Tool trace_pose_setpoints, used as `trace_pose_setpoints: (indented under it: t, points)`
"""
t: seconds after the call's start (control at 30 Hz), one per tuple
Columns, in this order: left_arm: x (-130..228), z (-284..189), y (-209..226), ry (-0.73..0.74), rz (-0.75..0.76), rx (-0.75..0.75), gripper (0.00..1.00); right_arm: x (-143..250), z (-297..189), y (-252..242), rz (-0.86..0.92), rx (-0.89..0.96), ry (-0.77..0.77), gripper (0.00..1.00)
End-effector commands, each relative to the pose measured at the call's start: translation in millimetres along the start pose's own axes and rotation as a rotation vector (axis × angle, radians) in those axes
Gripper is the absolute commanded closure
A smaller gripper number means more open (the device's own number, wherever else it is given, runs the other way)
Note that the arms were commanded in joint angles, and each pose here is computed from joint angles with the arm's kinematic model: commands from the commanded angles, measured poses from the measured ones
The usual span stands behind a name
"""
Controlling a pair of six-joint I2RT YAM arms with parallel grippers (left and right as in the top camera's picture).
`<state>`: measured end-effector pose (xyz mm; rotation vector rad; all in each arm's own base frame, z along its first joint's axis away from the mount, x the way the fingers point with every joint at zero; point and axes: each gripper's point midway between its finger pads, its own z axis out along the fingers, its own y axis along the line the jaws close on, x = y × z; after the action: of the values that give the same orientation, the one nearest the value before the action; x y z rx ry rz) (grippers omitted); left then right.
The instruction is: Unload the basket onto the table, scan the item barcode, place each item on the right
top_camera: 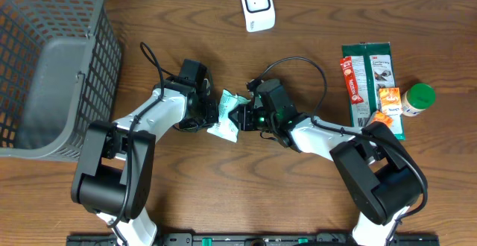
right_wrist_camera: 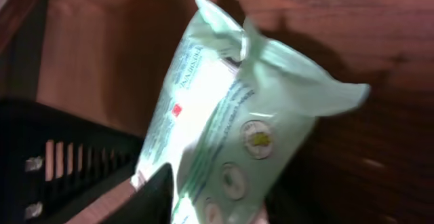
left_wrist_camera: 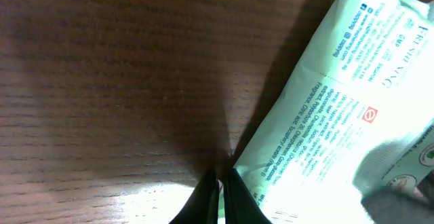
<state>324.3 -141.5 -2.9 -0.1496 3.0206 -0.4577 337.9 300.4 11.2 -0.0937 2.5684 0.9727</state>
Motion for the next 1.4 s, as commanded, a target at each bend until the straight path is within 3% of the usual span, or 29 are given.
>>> trace_pose_setpoints:
  t: [0.0,0.33,0.47,0.77,0.93,1.1,1.13,1.2,1.37]
  points:
    - [9,13,10,0.041,-0.020,-0.035,0.92,13,8,-17,0.054,0.057,0.016,0.72]
    - [9,13,10,0.041,-0.021,-0.035,0.92,11,7,11,0.024,-0.086,0.033,0.79]
    - [8,13,10,0.036,-0.020,-0.033,0.92,9,4,18,0.026,-0.145,0.049,0.70]
    - [-21,11,0,-0.076,0.005,0.015,0.86,6,1,-1,0.073,-0.096,0.056,0.68]
    - [-18,12,0,-0.067,0.007,0.012,0.86,6,1,-1,0.070,-0.092,0.050,0.69]
    - [-10,13,2,-0.035,0.002,0.000,0.87,3,1,-1,0.067,-0.093,0.041,0.79]
    - [-8,13,2,-0.026,0.000,0.000,0.92,2,1,0,0.064,-0.097,0.037,0.82]
    - [-8,9,0,-0.026,-0.002,0.013,0.93,0,1,1,0.059,-0.104,0.030,0.85]
    - [-27,-23,-8,-0.137,0.013,0.039,0.92,-1,1,1,0.030,-0.101,0.022,0.89]
